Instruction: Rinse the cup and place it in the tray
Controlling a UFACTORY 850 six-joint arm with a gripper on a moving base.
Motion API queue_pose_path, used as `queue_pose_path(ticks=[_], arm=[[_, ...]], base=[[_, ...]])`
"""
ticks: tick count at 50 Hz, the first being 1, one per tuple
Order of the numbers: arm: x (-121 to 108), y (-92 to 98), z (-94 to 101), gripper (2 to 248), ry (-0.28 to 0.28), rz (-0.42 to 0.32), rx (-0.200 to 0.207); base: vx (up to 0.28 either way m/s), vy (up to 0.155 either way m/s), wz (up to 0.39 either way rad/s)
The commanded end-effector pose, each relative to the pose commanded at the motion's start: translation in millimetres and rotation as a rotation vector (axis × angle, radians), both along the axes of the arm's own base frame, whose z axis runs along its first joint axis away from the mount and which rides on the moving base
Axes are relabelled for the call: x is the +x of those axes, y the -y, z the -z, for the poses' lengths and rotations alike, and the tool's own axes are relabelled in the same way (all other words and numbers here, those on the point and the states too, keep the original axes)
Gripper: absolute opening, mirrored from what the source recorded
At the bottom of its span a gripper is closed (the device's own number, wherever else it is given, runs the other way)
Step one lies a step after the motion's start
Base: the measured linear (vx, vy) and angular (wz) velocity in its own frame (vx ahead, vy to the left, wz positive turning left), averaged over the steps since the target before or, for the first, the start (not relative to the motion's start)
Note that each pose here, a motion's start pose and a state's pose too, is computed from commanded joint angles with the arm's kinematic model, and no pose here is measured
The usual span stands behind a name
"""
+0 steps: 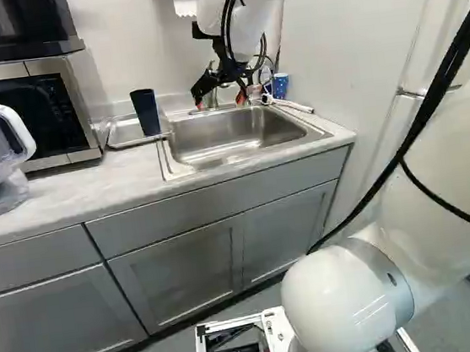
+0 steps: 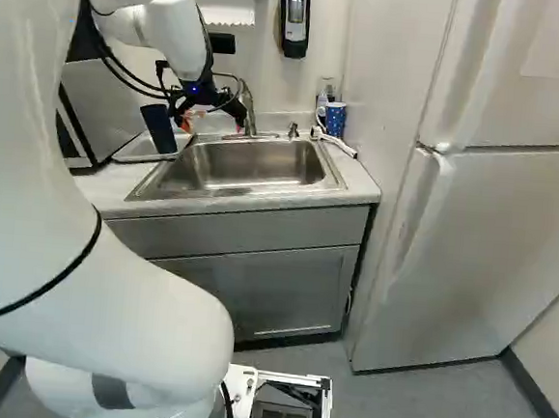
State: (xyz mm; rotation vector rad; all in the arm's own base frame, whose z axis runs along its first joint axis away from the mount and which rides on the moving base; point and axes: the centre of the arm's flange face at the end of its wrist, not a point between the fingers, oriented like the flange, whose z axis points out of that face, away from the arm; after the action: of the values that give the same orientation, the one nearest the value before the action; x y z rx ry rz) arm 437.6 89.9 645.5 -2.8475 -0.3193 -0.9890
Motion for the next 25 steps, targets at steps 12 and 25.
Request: queue_pose_path(ticks=[12,25], arm=[[0.0,0.0,0.0,247,0.000,0.000,0.000],[0.0,0.0,0.0,247,0.000,0.000,0.000]], base=[[-0.064,0.024,0.113],[-0.075,0.021,0.105]])
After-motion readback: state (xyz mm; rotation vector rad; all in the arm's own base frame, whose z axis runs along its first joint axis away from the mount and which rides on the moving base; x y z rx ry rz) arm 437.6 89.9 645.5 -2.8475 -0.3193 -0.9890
